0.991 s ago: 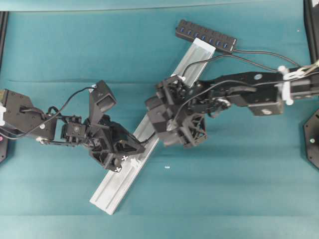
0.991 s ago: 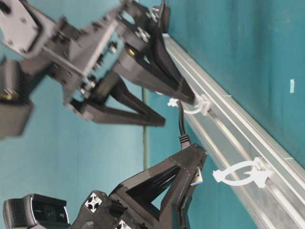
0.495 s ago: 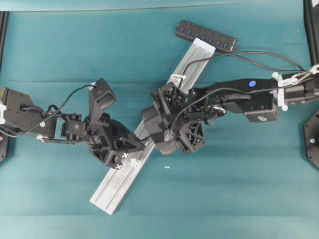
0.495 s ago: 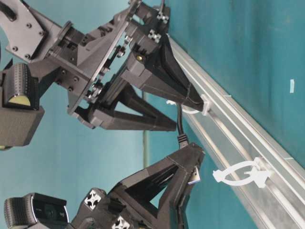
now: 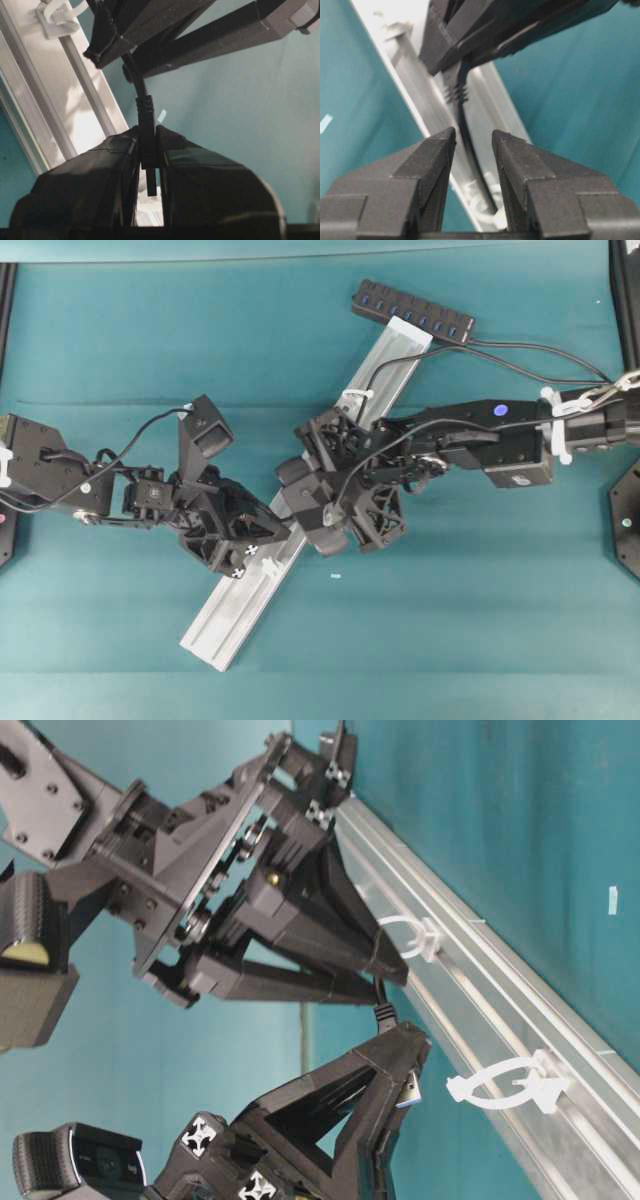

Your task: Pass the USB cable through three rings with both arms.

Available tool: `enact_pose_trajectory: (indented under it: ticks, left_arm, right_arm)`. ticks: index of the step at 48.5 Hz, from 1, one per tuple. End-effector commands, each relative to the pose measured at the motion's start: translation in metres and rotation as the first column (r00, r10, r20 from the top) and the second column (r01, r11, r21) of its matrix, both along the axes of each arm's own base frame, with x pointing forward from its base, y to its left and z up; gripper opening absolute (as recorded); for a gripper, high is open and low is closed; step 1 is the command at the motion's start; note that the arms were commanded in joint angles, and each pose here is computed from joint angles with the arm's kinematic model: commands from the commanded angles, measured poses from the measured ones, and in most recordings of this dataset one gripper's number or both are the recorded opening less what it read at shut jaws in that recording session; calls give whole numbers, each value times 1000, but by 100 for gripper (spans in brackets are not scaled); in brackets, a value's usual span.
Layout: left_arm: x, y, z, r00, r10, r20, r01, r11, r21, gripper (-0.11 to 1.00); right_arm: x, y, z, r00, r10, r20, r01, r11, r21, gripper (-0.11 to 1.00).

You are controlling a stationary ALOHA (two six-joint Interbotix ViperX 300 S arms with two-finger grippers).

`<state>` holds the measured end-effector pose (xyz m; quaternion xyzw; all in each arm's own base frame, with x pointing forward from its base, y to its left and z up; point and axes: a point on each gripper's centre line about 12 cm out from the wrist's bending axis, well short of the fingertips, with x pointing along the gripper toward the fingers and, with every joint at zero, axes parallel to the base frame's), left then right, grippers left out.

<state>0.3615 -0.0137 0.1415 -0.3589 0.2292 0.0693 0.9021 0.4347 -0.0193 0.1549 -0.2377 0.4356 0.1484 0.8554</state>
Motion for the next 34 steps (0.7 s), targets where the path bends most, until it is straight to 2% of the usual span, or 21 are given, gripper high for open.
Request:
enact_pose_trajectory:
  ticks: [1, 17, 21, 28, 34]
  left_arm:
    - [4, 1, 13, 999, 0, 43, -1, 1000, 2, 11]
    - [5, 1, 13, 999, 2, 43, -2, 1000, 2, 11]
    - [5, 1, 13, 999, 2, 43, -2, 1000, 2, 11]
    - [5, 1, 13, 999, 2, 43, -2, 1000, 2, 11]
    - [5, 2, 13, 999, 3, 43, -4, 1000, 2, 11]
  right_arm:
    - [3, 2, 3, 1000, 8, 11, -8, 1000, -3, 44]
    - [1, 10, 0, 998, 67, -16, -67, 997, -25, 40]
    - [2, 11, 1, 995, 93, -18, -94, 995, -43, 34]
    - [6, 12, 2, 992, 126, -26, -128, 990, -60, 13]
    - [10, 13, 4, 990, 132, -43, -134, 989, -54, 10]
